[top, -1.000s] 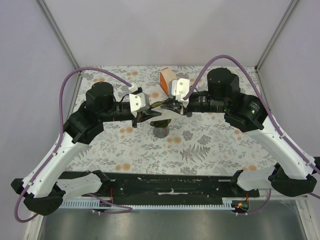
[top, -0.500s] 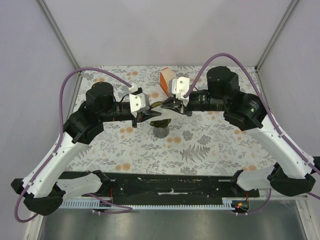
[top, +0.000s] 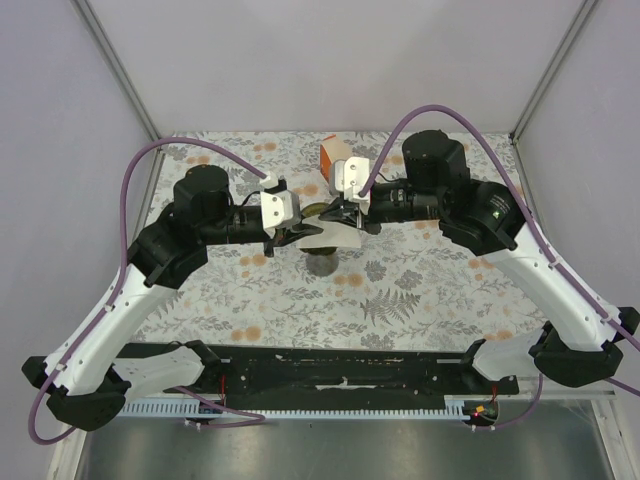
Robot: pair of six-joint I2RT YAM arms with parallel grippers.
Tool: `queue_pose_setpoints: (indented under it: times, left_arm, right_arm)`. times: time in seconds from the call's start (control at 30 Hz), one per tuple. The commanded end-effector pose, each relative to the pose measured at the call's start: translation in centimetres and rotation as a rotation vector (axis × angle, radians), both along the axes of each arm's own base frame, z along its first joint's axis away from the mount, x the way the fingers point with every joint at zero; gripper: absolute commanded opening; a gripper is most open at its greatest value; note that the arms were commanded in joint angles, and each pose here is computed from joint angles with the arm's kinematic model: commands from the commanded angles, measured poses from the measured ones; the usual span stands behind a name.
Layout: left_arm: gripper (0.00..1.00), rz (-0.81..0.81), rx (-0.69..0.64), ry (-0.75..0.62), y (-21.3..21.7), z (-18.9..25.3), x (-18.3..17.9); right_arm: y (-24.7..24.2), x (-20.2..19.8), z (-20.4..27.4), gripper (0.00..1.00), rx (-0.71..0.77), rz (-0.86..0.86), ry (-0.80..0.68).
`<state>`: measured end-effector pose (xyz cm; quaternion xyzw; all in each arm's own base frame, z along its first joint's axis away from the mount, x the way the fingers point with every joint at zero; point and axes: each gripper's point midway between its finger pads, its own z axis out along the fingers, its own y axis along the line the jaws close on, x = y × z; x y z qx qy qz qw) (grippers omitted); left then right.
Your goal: Place the coffee filter in the dripper
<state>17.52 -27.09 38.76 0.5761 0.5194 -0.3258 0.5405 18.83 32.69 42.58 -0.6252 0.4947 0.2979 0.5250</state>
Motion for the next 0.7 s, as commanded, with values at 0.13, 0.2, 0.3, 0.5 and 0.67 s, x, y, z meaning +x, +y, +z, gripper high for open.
queue_pose_setpoints:
  times: [0.13,0.2,0.3,0.5,0.67]
  left_arm:
    - [0.02,-0.029,-0.020,-0.066,-0.2,1.3,-0.3]
    - [0.02,-0.027,-0.017,-0.065,-0.1,1.3,-0.3]
    - [0.02,-0.026,-0.015,-0.069,-0.1,1.2,-0.3]
    - [0.02,-0.018,-0.007,-0.076,0.0,1.0,-0.1]
    - [0.02,-0.028,-0.006,-0.071,-0.1,1.0,-0.2]
  right_arm:
    - [-0.5,-0.8,0.6,0.00,-0.007,0.033,-0.021]
    - [-0.6,-0.7,0.9,0.00,-0.001,0.024,-0.028]
    - [-0.9,0.3,1.3,0.00,0.015,-0.036,-0.042]
    - [-1.3,0.5,1.5,0.00,0.061,-0.058,-0.039]
    - [-1.0,0.3,1.3,0.20,0.054,-0.031,-0.041]
